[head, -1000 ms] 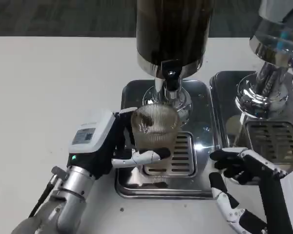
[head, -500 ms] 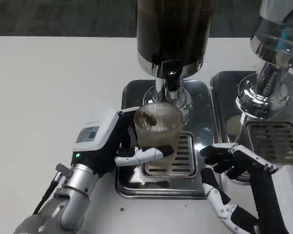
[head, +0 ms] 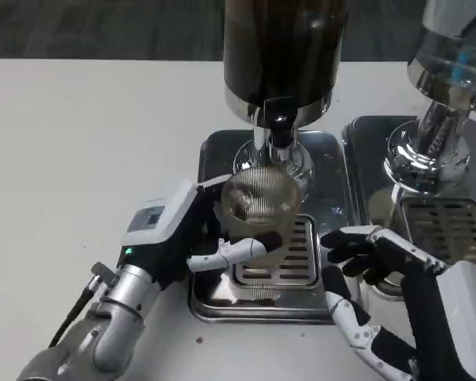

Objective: Grasp the cup under the faucet to collect the drink, then remove the cup.

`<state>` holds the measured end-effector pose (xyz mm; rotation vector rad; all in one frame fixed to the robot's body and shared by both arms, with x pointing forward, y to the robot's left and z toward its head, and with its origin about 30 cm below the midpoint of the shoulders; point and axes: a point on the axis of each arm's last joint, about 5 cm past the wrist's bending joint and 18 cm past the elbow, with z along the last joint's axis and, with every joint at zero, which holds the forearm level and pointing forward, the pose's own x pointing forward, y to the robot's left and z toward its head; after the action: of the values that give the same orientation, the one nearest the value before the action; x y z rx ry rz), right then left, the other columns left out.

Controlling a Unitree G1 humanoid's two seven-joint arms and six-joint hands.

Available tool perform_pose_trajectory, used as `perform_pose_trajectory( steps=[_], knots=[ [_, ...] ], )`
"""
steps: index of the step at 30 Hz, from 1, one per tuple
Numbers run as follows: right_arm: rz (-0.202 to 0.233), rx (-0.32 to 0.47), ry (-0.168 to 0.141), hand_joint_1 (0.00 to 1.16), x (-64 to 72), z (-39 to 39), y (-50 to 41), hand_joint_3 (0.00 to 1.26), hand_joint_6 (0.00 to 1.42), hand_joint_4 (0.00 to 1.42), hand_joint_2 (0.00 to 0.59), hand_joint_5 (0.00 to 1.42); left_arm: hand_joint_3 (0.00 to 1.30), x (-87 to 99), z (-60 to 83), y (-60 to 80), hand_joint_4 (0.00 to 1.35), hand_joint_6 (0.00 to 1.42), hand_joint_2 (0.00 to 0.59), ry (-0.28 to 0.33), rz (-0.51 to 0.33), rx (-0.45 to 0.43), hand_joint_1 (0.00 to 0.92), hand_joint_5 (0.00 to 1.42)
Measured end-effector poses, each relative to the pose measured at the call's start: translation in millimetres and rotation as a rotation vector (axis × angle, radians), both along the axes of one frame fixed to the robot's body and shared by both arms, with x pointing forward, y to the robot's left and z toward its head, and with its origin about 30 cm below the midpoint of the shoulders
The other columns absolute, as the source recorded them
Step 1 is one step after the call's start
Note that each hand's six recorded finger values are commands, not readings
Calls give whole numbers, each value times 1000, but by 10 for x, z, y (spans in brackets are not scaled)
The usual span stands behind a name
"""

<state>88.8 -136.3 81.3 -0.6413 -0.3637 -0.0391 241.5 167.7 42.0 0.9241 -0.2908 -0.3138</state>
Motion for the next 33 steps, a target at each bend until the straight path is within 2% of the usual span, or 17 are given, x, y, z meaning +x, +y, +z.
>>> perform_pose_trajectory(
  steps=[4, 13, 26, 33],
  knots=[
    [0, 3, 1, 585, 5, -3, 1, 553, 725, 587, 418, 649, 374, 5, 10, 11, 458, 686, 69, 1, -6, 6, 82, 605],
    [5, 9, -7, 584, 38, -1, 10, 553, 725, 588, 418, 639, 342, 10, 30, 32, 387, 557, 51, -1, -18, 19, 59, 514],
    [11, 15, 8, 584, 63, -39, 13, 553, 702, 588, 418, 638, 318, -93, 45, 132, 330, 531, 45, 4, -26, -25, 40, 465],
    [10, 17, 17, 584, 68, -58, 16, 553, 701, 574, 418, 638, 303, -173, 81, 238, 328, 512, 48, -13, -12, -61, 40, 459]
  ],
)
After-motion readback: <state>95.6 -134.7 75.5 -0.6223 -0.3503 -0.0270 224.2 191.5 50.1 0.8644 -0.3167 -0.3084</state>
